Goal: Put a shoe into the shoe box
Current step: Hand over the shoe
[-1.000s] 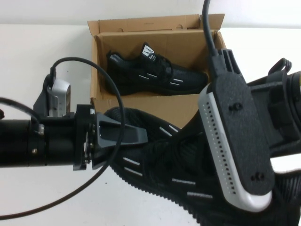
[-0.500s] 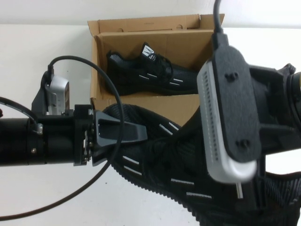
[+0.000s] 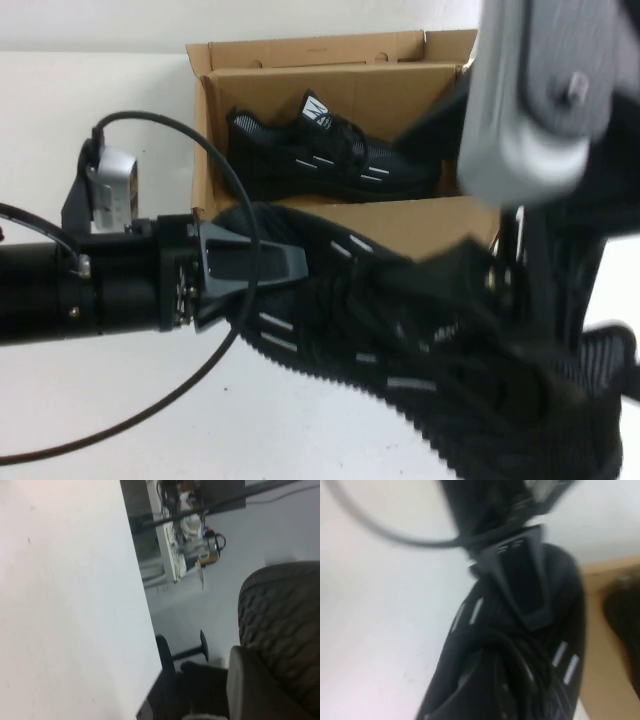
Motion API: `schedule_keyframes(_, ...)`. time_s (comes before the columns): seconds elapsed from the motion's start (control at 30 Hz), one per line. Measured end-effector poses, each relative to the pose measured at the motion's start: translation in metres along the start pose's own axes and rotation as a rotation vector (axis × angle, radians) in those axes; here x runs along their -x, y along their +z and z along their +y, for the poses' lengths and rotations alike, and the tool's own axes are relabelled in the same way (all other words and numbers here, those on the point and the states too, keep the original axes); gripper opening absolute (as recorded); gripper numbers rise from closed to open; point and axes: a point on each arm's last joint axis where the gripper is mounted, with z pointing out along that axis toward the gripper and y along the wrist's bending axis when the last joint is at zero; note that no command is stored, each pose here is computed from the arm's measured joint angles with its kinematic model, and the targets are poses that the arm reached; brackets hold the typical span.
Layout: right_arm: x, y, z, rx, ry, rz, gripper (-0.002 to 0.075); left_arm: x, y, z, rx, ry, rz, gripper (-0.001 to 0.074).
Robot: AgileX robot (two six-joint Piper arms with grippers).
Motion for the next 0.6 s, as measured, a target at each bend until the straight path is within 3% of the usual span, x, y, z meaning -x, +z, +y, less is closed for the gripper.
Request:
schedule_keyframes(0.13,0.005,-0.008,-0.01,-0.106,0.232,-0.018,0.0673,0.007,0.0,0.005,0.052,0.052,-0.074,0.0146)
schedule_keyframes(0.3,-0.001,-0.012,-0.021,-0.245,0.662,-0.017,0.0676,0.015,-0.002,0.02,0.213,0.116,-0.152,0.0146)
schedule_keyframes(0.47,-0.005,-0.009,-0.021,-0.267,1.267,-0.047,0.0676,0.022,-0.006,0.028,0.313,0.121,-0.226,0.0146)
schedule_keyframes(0.6,-0.007,0.006,-0.023,-0.263,1.46,-0.012,0.0676,0.025,-0.008,0.031,0.353,0.119,-0.26,0.0146)
